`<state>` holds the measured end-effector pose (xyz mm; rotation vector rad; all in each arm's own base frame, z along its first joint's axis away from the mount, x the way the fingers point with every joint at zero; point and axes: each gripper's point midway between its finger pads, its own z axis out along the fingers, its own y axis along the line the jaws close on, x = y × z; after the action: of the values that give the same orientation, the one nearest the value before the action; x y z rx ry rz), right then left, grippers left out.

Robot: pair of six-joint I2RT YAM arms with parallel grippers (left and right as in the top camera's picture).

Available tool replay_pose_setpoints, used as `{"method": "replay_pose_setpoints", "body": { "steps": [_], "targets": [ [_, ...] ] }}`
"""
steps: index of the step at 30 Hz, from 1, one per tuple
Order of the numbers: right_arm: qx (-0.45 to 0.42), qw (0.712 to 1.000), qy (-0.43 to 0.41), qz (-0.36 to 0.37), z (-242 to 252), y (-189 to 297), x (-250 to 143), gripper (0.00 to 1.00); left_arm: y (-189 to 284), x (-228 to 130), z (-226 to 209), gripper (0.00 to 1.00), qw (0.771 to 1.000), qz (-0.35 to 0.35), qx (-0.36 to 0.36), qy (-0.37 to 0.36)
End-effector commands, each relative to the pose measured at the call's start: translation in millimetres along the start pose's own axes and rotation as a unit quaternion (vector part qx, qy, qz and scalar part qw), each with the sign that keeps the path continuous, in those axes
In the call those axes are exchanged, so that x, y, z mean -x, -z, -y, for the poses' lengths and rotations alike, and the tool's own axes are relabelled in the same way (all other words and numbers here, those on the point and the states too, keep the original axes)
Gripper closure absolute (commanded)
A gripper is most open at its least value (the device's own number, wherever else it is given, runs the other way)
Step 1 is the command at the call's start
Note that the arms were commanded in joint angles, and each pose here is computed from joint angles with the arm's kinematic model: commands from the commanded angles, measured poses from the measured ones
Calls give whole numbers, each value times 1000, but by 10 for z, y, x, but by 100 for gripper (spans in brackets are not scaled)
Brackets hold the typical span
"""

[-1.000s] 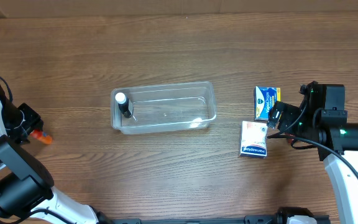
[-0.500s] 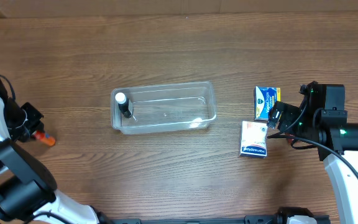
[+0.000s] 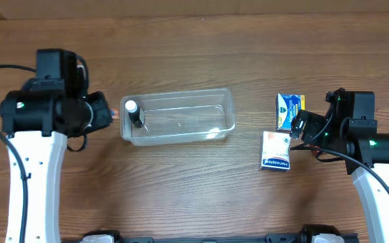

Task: Pack container
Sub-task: 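Place the orange bottle in the container beside the black bottle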

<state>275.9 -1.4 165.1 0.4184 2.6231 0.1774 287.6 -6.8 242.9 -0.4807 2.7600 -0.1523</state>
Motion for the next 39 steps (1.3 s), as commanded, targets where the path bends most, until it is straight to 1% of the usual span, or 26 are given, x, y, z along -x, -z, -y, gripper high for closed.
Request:
{"method": "replay_pose_setpoints", "body": {
  "steps": [1,4,9,12,14,23,28,29,31,32,34,36,39],
  "targets": [
    [12,1000,-2,19,-53,89,108,0,-294,-121,92,96,999,-48,10,7],
    [12,1000,-3,19,-53,90,109,0,-586,-195,173,96,996,-86,20,-8],
    [12,1000,-2,19,-53,90,109,0,-866,-248,283,96,993,-116,28,-27],
    [12,1000,-2,19,-52,90,109,0,-1046,-327,271,96,989,-142,43,-28],
    [12,1000,-3,19,-51,90,110,0,-1156,-339,218,96,986,-150,62,-27],
    [12,1000,-3,19,-52,90,111,0,-1510,-338,213,96,982,-172,75,-29],
    [12,1000,-2,19,-53,90,110,0,-1702,-418,219,95,976,-198,87,-34],
    [12,1000,-2,19,-53,90,110,0,-1728,-435,226,93,975,-201,88,-36],
    [12,1000,-2,19,-53,90,110,0,-1739,-454,239,83,974,-204,89,-40],
    [12,1000,-3,19,-52,90,111,0,-1739,-460,250,67,974,-204,89,-41],
    [12,1000,-2,19,-53,90,110,0,-1737,-465,252,58,974,-205,89,-42],
    [12,1000,-2,19,-53,90,110,0,-1730,-475,247,52,973,-207,90,-43],
    [12,1000,-2,19,-53,90,110,0,-1674,-460,254,49,973,-206,87,-50]
  ]
}}
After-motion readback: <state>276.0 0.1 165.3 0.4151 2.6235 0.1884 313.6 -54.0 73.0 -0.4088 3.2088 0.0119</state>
